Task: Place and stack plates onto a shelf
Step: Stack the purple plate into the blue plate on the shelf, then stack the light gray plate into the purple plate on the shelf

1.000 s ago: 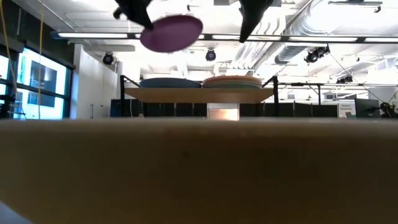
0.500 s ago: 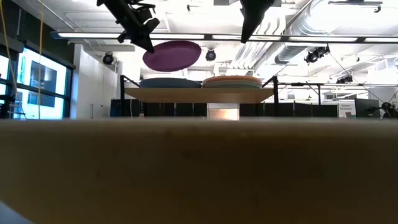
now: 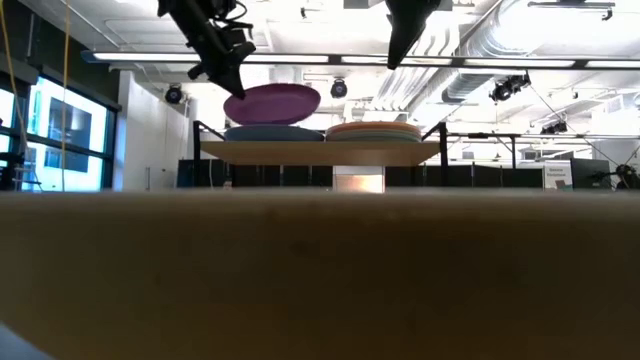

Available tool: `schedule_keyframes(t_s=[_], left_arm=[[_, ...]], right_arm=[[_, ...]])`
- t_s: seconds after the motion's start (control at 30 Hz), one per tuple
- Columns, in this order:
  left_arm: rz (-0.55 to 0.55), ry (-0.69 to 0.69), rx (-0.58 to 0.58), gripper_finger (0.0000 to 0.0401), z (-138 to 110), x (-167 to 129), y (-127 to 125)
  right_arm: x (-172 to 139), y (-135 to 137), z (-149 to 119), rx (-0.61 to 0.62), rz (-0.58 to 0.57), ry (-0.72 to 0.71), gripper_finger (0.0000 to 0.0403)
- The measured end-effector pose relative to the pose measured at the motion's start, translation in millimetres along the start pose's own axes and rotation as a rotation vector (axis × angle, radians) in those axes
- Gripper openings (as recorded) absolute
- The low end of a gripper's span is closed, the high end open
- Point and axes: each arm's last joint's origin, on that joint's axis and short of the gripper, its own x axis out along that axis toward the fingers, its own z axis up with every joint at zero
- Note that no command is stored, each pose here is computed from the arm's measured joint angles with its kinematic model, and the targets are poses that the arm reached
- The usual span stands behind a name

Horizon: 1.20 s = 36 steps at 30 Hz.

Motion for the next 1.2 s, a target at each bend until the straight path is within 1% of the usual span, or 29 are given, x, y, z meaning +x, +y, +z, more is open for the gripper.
schedule_keyframes(t_s=[0.27, 0.5, 0.83, 1.2], left_arm=[[-0.007, 0.064, 0.011, 0.0000, -4, 18, -5], [-0.007, 0.087, 0.012, 0.0001, -6, 28, -6], [0.007, 0.074, 0.007, 0.0024, -5, 27, -3], [0.008, 0.070, 0.006, 0.0029, -5, 27, -2]], right_arm=[[0, 0, 0, -0.003, 0.000, 0.000, 0.0124], [0, 0, 0, -0.003, 0.000, 0.000, 0.0124], [0, 0, 0, -0.003, 0.000, 0.000, 0.0124], [0, 0, 0, -0.003, 0.000, 0.000, 0.0124]])
